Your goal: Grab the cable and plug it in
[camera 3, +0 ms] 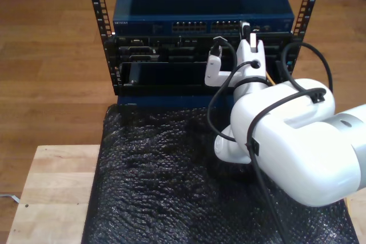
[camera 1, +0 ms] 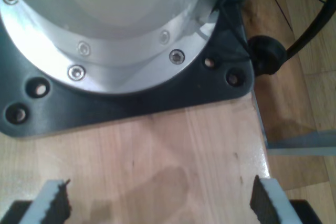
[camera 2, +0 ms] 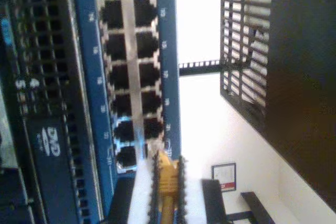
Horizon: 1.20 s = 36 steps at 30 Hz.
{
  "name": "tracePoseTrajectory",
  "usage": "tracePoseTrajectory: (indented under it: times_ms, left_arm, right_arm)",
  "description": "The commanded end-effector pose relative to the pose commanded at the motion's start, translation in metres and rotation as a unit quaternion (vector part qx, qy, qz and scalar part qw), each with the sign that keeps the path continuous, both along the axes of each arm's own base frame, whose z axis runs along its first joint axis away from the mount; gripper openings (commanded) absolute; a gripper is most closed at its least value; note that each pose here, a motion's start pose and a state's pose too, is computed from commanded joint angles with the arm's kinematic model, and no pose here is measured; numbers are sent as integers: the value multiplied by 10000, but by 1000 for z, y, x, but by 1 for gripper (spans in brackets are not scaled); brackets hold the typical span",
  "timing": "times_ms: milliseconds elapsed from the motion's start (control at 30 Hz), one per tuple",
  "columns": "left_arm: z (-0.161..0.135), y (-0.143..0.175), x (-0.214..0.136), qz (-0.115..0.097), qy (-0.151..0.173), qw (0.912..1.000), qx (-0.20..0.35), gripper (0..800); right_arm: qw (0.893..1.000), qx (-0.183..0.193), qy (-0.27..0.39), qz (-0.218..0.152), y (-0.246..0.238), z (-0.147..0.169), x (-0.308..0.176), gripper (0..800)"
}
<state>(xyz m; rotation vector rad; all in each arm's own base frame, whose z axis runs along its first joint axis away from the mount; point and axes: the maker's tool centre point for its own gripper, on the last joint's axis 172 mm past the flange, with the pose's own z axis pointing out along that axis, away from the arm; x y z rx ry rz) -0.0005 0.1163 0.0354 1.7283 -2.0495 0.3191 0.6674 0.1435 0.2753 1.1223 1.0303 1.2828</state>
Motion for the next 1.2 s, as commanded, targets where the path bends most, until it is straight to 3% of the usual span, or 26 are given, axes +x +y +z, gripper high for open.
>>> tracePoseTrajectory:
  times_ms: [1200]
  left_arm:
    - [0, 0, 0, -6, 4, 10000, 1, 799]
  right_arm:
    - [10000, -5, 29, -58, -8, -4, 3, 0]
